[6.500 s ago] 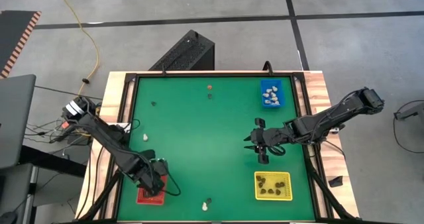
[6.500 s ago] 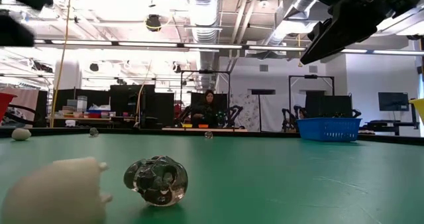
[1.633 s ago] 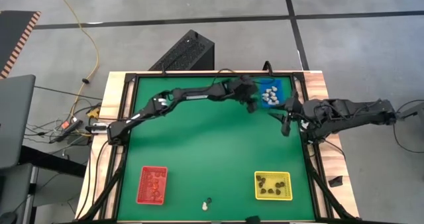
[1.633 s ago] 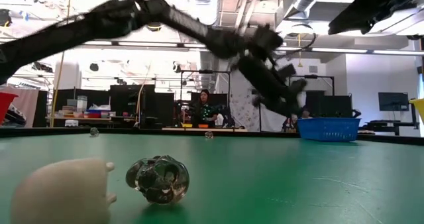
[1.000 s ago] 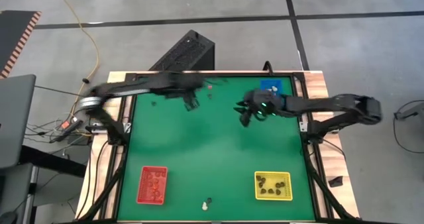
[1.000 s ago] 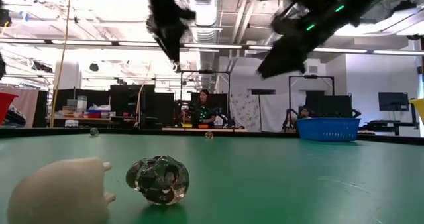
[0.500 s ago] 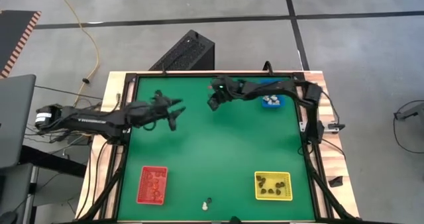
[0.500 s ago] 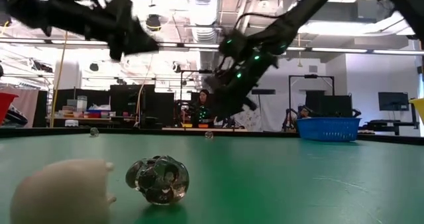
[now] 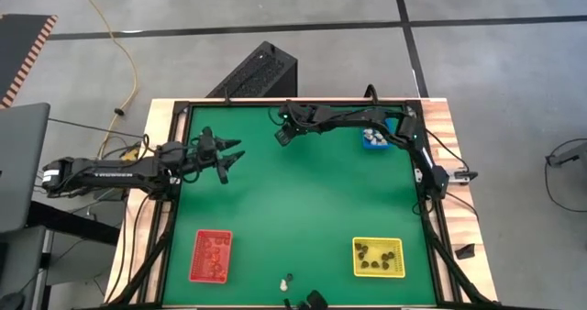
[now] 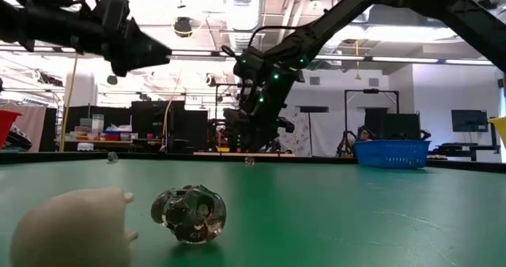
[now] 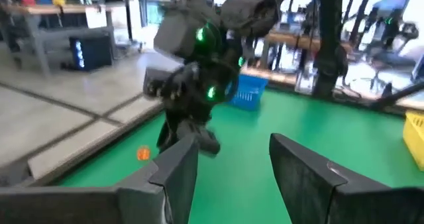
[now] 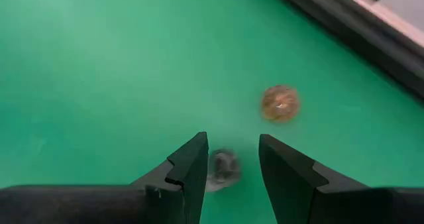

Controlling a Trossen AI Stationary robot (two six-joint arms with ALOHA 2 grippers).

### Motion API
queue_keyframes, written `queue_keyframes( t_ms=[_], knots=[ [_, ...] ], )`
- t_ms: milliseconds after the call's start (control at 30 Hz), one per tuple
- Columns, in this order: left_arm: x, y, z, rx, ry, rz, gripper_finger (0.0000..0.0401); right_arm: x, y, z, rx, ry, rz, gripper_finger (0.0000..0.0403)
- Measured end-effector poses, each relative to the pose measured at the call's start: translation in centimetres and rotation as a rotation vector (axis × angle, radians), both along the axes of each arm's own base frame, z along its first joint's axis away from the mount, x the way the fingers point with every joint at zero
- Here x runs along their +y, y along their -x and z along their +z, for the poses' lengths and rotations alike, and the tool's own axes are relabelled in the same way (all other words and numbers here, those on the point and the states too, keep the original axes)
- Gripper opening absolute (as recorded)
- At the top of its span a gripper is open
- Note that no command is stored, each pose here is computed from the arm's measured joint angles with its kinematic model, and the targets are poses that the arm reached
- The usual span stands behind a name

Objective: Sort Halloween decoration
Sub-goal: Put the black skull toy into the yellow bin

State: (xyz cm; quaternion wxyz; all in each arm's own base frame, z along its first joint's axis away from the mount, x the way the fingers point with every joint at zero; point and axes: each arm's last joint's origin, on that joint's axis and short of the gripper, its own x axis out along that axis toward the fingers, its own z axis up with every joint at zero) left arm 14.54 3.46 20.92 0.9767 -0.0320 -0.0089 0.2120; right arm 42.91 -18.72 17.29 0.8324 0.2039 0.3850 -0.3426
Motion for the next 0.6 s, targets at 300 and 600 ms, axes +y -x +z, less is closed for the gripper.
queue_keyframes(
  t_ms=[300,600],
  knots=[
    [-0.2,-0.1,-0.2,0.021,0.008,-0.032,0.0178,-1.0,0.5,-0.6,0.014,-0.055,-0.013,0.0166],
    [-0.2,-0.1,-0.2,0.021,0.008,-0.032,0.0178,-1.1,0.9,-1.1,0.067,-0.077,0.039,0.0166]
  ],
)
